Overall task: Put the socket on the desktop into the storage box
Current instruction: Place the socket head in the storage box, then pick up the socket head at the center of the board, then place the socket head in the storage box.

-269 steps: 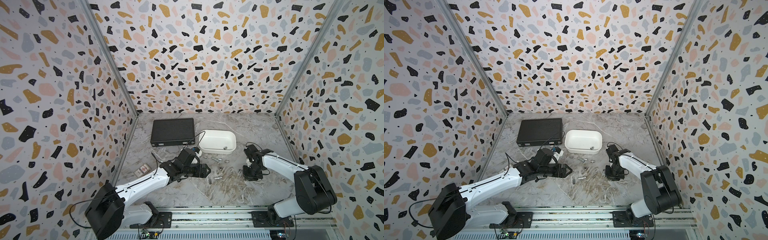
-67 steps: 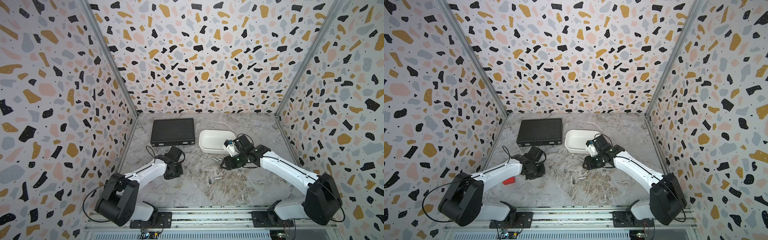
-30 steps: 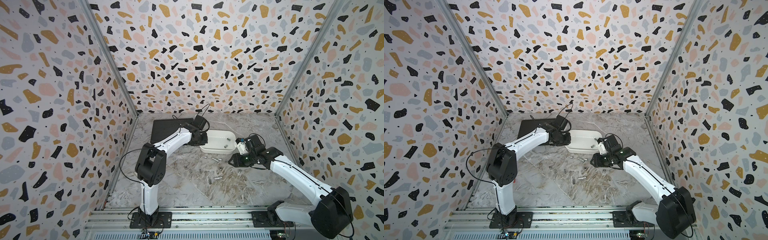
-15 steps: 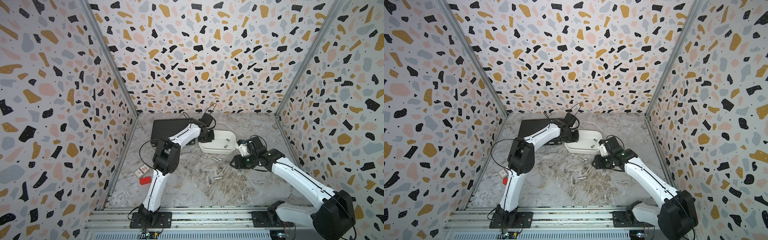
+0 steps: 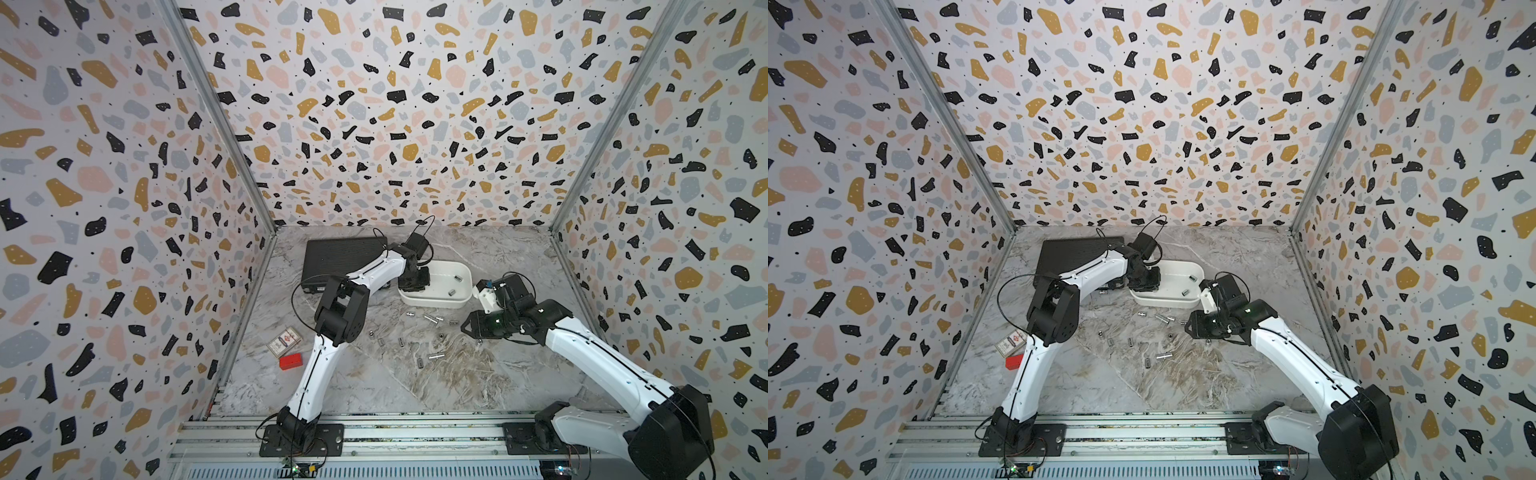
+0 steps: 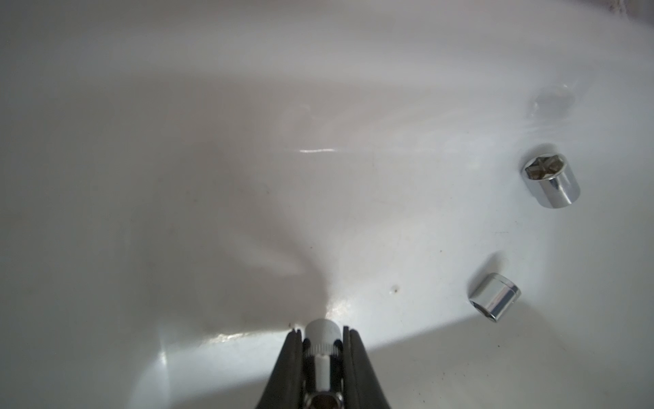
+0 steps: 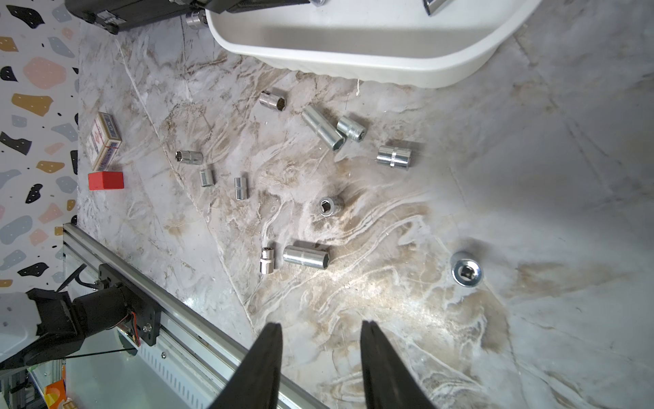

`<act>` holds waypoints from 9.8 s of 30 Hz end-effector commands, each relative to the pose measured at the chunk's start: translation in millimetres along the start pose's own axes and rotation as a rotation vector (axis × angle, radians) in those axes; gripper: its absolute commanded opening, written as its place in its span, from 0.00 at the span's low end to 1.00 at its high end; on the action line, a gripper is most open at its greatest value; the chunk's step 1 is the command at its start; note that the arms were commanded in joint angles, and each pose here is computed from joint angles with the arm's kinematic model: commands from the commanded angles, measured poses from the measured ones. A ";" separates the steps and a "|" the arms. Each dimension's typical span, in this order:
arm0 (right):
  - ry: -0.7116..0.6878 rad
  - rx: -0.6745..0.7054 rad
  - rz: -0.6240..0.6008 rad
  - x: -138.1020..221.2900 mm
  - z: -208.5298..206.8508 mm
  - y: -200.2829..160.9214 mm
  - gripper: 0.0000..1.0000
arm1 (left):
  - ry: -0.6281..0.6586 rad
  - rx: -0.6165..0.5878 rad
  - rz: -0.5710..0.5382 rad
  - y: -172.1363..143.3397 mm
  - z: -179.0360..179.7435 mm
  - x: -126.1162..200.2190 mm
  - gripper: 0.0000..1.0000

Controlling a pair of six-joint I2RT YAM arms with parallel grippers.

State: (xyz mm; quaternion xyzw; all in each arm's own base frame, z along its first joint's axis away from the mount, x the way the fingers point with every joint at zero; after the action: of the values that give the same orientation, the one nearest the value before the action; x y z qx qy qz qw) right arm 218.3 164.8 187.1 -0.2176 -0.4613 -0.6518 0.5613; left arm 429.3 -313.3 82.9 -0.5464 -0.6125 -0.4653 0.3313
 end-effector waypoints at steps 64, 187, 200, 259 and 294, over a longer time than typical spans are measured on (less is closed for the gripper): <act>0.249 0.319 0.036 -23.7 97.7 22.7 0.52 | 0.244 -0.037 -0.427 -104.9 117.0 157.6 0.69; 0.361 0.272 0.069 -37.4 107.5 10.7 0.52 | 0.295 -0.070 -0.459 -61.9 150.2 74.6 0.20; 0.308 0.197 0.052 -35.0 93.2 17.9 0.52 | 0.160 -0.115 -0.454 -73.8 114.4 95.1 0.19; 0.077 -0.121 -0.088 5.8 -1.2 54.3 0.51 | -0.139 -0.297 -0.334 -3.2 -25.1 47.0 0.21; 0.058 -0.142 -0.073 4.0 -10.8 46.3 0.51 | -0.093 -0.335 -0.256 8.0 -31.4 15.2 0.45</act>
State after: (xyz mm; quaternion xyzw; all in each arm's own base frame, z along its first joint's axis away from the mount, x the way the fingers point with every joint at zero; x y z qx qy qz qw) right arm 269.1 160.0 196.4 -0.2226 -0.4043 -0.7066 0.5364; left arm 431.7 -331.7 80.6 -0.5403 -0.5981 -0.5652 0.1758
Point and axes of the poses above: each gripper's point midway between its finger pads, its own x axis back along the fingers, its own z axis along the line the jaws close on, y = z × x, the point moved 5 cm from there along x, back along the fingers
